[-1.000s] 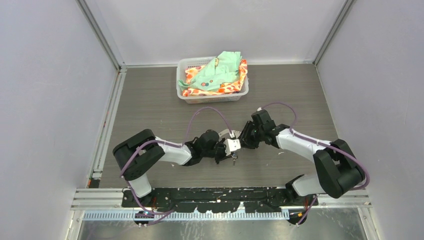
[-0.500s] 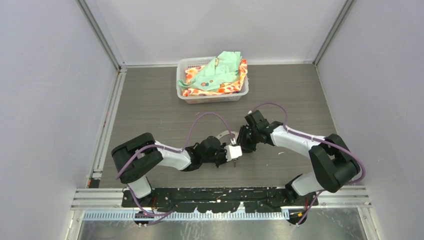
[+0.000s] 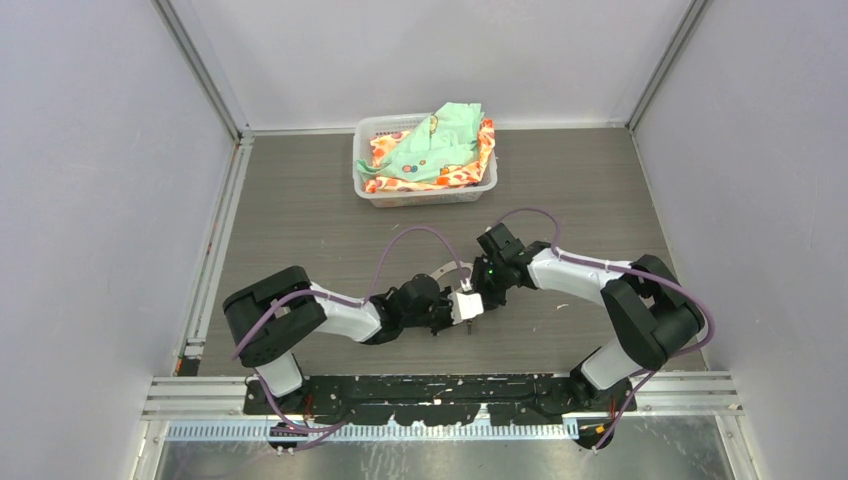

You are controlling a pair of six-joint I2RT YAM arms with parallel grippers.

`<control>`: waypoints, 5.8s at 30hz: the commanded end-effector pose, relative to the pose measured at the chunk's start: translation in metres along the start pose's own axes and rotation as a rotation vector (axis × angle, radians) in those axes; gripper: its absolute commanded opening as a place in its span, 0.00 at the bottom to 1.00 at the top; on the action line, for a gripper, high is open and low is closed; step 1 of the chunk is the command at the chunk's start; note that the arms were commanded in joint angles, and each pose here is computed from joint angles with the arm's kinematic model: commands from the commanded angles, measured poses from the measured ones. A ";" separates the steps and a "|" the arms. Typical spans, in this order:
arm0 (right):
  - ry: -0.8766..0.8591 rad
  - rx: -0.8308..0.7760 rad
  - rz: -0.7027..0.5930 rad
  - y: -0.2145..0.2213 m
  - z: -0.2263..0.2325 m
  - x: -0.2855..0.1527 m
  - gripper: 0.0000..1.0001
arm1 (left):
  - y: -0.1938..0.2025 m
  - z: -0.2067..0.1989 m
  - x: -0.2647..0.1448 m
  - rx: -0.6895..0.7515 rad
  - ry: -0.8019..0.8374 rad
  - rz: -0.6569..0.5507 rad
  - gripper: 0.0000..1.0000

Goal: Remove the keys from the keyring

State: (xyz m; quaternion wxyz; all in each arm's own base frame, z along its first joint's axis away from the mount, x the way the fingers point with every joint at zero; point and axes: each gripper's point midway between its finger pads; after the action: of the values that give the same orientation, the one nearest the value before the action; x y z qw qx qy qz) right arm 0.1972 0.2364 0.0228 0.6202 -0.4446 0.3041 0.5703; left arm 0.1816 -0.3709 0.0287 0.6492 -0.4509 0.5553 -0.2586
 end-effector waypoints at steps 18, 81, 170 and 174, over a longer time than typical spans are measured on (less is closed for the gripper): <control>-0.024 0.138 -0.153 -0.039 -0.013 -0.020 0.01 | 0.018 0.001 -0.022 0.020 -0.045 0.075 0.00; -0.401 0.225 -0.258 -0.075 0.022 -0.092 0.00 | -0.067 0.010 -0.053 -0.234 -0.211 -0.342 0.27; -0.422 -0.317 -0.404 -0.037 0.055 -0.100 0.01 | -0.051 0.053 -0.069 -0.462 -0.427 -0.290 0.00; -0.322 -0.304 -0.409 -0.047 0.045 -0.100 0.01 | -0.053 0.026 -0.062 -0.489 -0.261 -0.315 0.00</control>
State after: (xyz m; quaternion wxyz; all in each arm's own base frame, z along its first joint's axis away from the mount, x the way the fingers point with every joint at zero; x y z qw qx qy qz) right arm 0.2088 0.2447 0.1355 0.7018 -0.4423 -0.0047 0.5583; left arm 0.2114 -0.3344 0.1082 0.5701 -0.6990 0.4014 -0.1591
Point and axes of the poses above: each gripper's point midway between its finger pads, its own x axis out along the fingers, its own z axis along the line the jaws close on, y = z × x, and after that the axes turned 15 degrees about -x, right-handed
